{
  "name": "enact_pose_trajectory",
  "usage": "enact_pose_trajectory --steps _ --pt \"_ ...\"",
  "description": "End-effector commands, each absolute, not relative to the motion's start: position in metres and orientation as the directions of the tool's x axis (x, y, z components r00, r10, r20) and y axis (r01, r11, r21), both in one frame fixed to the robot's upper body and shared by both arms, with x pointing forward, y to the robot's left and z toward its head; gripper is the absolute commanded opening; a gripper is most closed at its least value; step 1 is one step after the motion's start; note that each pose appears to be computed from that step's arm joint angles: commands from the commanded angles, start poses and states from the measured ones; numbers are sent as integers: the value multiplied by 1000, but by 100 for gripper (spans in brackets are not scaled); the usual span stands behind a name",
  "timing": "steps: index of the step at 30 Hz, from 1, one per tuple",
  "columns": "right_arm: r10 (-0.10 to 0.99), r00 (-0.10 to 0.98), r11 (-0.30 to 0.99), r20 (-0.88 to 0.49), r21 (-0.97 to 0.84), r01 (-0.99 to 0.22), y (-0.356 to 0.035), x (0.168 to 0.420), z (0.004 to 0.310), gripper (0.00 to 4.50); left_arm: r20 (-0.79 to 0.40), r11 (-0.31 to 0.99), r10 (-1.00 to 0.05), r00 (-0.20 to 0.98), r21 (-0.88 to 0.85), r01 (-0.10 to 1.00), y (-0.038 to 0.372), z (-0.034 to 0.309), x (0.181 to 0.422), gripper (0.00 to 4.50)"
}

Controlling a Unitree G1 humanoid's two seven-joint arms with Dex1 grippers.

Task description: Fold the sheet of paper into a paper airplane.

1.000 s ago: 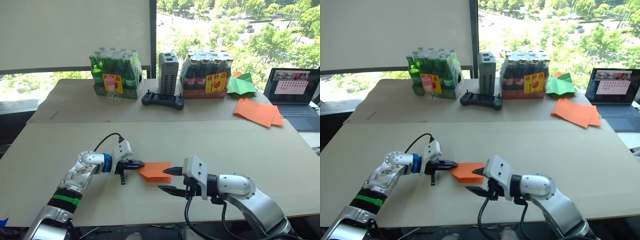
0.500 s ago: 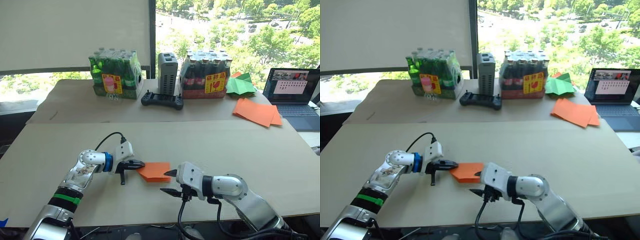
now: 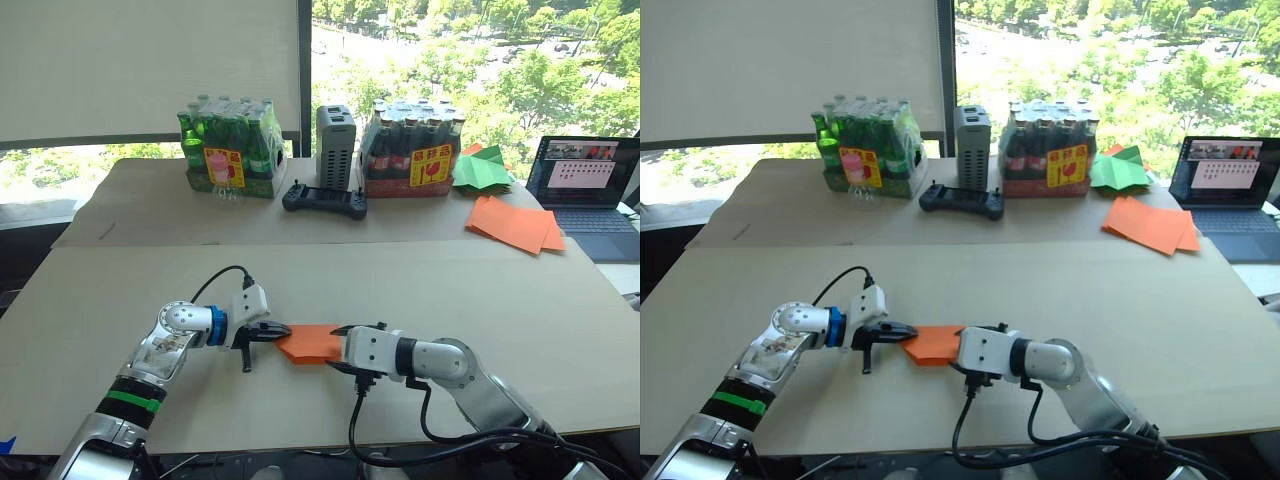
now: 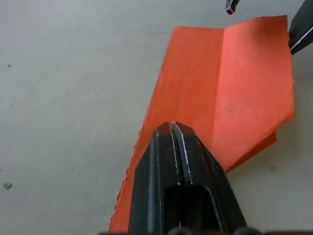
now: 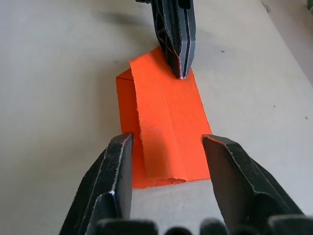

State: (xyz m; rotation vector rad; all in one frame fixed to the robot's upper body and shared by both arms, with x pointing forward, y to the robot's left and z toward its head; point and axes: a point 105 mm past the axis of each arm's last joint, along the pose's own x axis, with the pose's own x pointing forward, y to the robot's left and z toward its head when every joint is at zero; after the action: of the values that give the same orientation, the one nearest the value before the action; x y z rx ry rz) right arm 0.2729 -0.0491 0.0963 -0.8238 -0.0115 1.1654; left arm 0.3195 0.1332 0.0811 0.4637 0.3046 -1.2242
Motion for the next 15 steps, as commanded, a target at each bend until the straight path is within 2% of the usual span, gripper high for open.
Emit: enact_pose_trajectory --steps 1,4,11,15 --pt "833 418 127 -361 -611 -781 -45 271 106 109 -494 259 -813 308 166 951 137 74 316 0" --pt "836 411 118 -363 -613 -782 -43 270 106 3 -494 259 -813 308 166 951 137 74 315 0" --pt "853 376 102 -363 -591 -800 -39 268 109 1 -496 260 -811 310 170 951 138 74 316 0" --pt "851 384 161 -358 -517 -841 -38 280 115 1 -498 252 -812 305 171 952 138 75 314 0"
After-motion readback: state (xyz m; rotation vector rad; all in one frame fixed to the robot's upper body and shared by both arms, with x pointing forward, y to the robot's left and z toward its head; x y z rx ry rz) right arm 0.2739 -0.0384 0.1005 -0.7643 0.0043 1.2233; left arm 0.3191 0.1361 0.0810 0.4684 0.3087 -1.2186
